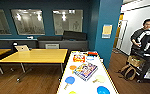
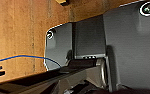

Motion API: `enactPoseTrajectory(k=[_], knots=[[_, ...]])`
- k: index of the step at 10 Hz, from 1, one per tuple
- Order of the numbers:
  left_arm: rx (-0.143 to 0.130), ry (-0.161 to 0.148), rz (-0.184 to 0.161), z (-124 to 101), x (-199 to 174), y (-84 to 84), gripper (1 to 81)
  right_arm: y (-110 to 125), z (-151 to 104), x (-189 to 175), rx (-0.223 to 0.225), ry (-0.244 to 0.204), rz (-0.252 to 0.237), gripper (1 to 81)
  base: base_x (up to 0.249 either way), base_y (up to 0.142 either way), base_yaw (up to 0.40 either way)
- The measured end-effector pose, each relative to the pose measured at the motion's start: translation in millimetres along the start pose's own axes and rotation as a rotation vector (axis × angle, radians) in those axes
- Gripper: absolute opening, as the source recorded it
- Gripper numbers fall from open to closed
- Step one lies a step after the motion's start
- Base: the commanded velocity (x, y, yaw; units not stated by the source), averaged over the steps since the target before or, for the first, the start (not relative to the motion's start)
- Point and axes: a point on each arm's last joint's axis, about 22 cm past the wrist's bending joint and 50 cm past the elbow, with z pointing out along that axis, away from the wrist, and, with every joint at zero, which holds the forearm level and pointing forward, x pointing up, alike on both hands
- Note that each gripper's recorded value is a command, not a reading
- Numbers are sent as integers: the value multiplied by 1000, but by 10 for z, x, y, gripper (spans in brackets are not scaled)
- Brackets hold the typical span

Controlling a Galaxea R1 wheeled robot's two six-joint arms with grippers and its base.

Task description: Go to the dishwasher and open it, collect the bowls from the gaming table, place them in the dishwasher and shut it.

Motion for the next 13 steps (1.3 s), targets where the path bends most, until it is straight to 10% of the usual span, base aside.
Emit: enactPoseTrajectory(k=[5,7,10,13], knots=[[-162,64,-7,-464,140,127,811,259,-752,232,77,16,19,811,0,0,0],[-159,74,-14,-720,85,-126,811,386,-1168,472,94,42,23,811,0,0,0],[-228,77,-37,-952,22,39,811,630,-1751,675,81,47,54,811,0,0,0],[-219,52,-67,-1061,-117,-96,811,689,-2170,1071,82,61,84,811,0,0,0]])
